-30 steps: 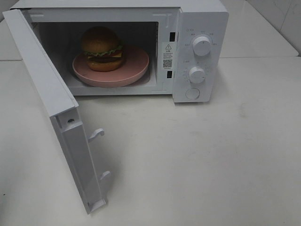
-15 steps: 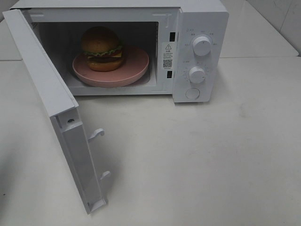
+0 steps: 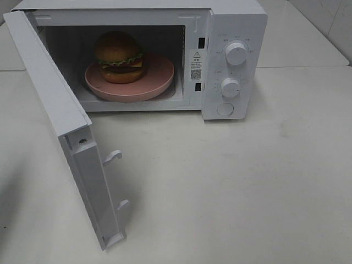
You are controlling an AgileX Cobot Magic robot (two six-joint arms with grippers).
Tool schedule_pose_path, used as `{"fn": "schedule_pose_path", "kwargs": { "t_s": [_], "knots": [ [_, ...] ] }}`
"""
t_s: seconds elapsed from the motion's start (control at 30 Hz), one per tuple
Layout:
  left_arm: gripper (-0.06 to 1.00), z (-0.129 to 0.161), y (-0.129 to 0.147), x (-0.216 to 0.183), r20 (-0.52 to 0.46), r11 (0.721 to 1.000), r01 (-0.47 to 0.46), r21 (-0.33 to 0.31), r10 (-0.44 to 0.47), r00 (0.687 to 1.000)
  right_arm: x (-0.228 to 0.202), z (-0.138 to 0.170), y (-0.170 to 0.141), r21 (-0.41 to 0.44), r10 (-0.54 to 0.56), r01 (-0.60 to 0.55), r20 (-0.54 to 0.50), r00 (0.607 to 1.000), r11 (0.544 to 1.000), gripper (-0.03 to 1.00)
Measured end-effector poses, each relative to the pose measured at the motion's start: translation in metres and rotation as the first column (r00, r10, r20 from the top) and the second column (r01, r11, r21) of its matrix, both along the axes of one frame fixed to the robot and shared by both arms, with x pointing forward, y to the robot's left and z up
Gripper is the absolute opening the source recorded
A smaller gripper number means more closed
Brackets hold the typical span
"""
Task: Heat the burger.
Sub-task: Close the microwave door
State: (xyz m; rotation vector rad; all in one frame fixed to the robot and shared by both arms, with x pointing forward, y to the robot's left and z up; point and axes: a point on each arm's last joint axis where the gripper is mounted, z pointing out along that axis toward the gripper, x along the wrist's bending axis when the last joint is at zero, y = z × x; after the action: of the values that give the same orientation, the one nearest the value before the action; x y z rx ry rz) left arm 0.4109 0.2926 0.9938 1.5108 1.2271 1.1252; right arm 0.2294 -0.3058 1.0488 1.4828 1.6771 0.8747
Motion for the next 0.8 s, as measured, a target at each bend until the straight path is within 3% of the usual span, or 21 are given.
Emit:
{"fn": "schedule_pose_path", "kwargs": {
  "t_s": [0.13, 0.33, 0.5, 0.8],
  "knots": [
    [0.00, -0.005, -0.003, 0.007, 0.008, 0.999, 0.038, 0.014, -0.038, 0.999, 0.000, 0.000, 0.000, 0.000, 0.000, 0.000, 0.000, 1.000, 1.000, 0.76],
    [0.00, -0.013, -0.011, 0.018, 0.023, 0.992, 0.118, -0.035, -0.117, 0.993, 0.000, 0.000, 0.000, 0.000, 0.000, 0.000, 0.000, 1.000, 1.000, 0.76],
    [0.00, -0.014, -0.023, 0.023, 0.096, 0.969, 0.238, -0.058, -0.232, 0.968, 0.000, 0.000, 0.000, 0.000, 0.000, 0.000, 0.000, 1.000, 1.000, 0.76],
    [0.00, -0.018, -0.028, 0.033, 0.120, 0.951, 0.278, -0.137, -0.263, 0.957, 0.000, 0.000, 0.000, 0.000, 0.000, 0.000, 0.000, 1.000, 1.000, 0.76]
  ]
}}
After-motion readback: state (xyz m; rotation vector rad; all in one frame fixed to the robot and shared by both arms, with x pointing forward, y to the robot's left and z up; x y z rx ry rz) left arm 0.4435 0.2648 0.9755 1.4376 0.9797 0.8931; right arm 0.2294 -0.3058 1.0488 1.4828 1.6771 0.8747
